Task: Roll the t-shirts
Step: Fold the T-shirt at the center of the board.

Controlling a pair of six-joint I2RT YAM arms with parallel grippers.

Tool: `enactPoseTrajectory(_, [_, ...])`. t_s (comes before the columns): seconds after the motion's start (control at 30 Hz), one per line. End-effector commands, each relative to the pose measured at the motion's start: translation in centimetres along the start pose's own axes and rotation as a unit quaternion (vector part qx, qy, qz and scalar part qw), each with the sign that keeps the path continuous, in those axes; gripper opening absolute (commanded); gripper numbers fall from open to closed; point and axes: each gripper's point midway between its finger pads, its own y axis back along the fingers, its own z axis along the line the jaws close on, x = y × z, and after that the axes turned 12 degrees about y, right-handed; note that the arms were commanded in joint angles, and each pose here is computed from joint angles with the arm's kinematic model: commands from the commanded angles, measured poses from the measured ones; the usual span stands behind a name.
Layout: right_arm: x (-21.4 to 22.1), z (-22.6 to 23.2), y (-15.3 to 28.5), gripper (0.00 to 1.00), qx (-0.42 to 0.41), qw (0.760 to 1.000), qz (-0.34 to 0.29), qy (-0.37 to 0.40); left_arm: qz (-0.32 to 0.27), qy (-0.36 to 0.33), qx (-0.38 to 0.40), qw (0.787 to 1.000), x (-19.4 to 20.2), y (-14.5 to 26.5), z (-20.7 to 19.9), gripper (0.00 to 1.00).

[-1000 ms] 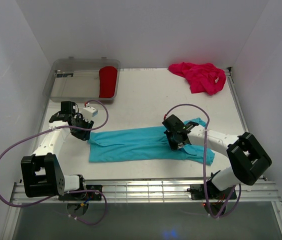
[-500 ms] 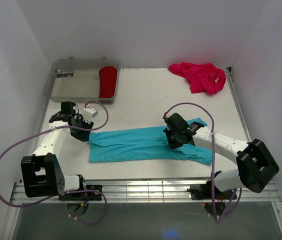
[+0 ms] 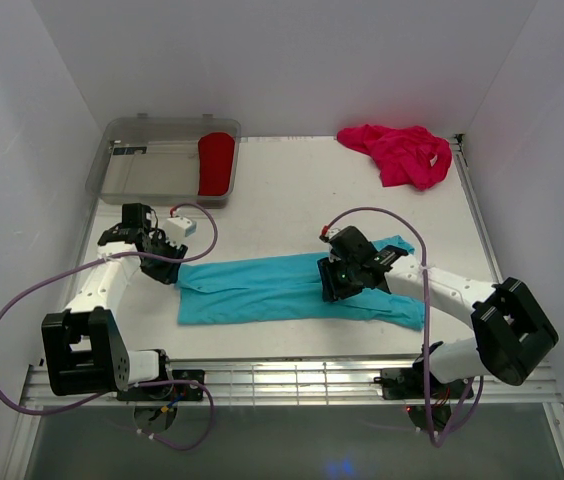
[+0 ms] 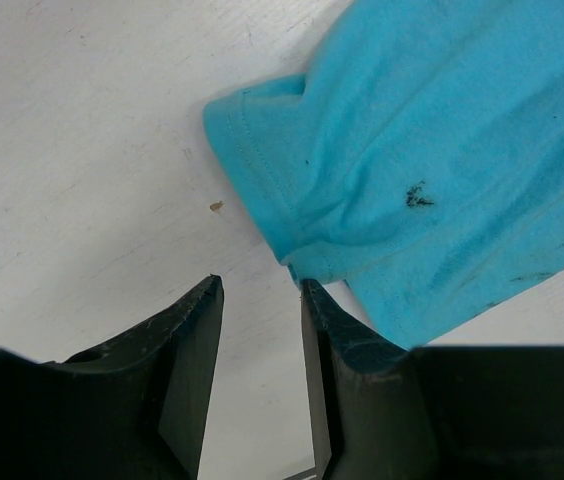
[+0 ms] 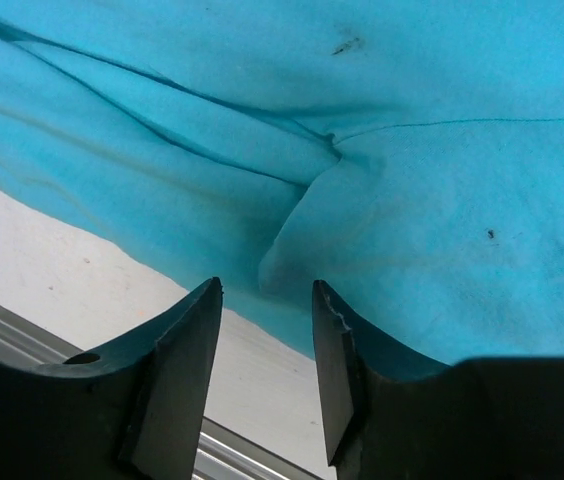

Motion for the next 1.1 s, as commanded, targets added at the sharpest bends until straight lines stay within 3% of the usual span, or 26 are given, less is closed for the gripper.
enactPoseTrajectory(0.0, [-0.8,0.7,0.2,0.48,-0.017,1.0,-0.019,0.011,-0.018,-0.013,-0.016,1.0,-0.9,1.4,0.4,0.48])
enactPoseTrajectory(0.3, [-3.7,0.1,3.8,0.56,0.0,0.997,-0.079,0.0,0.031,-0.046,-0.013,0.998,1.7,2.9,0.0,0.57])
enactPoseTrajectory(0.43, [-3.0,-3.4,5.0,0.56,0.062,0.994,-0.07,-0.063,0.023,-0.042,-0.003,0.999,1.2,3.2,-0.3,0.56])
enactPoseTrajectory(0.53, [-1.3,-6.9,5.7,0.37,0.099,0.985,-0.063,-0.13,-0.003,-0.039,0.014,0.999,-0.4,3.6,-0.9,0.49])
enactPoseTrajectory(0.67, [1.0,-11.4,6.3,0.32,0.133,0.965,-0.062,-0.218,-0.022,-0.024,0.051,0.998,-1.7,3.3,-2.0,0.5])
enactPoseTrajectory(0.97, [0.7,-17.8,6.8,0.48,0.176,0.945,-0.076,-0.265,-0.026,0.071,0.073,0.994,-1.9,0.6,-2.7,0.52])
enactPoseTrajectory(1.07, [1.0,-19.2,7.1,0.49,0.187,0.94,-0.08,-0.272,-0.028,0.086,0.063,0.994,-1.8,-0.1,-2.4,0.52])
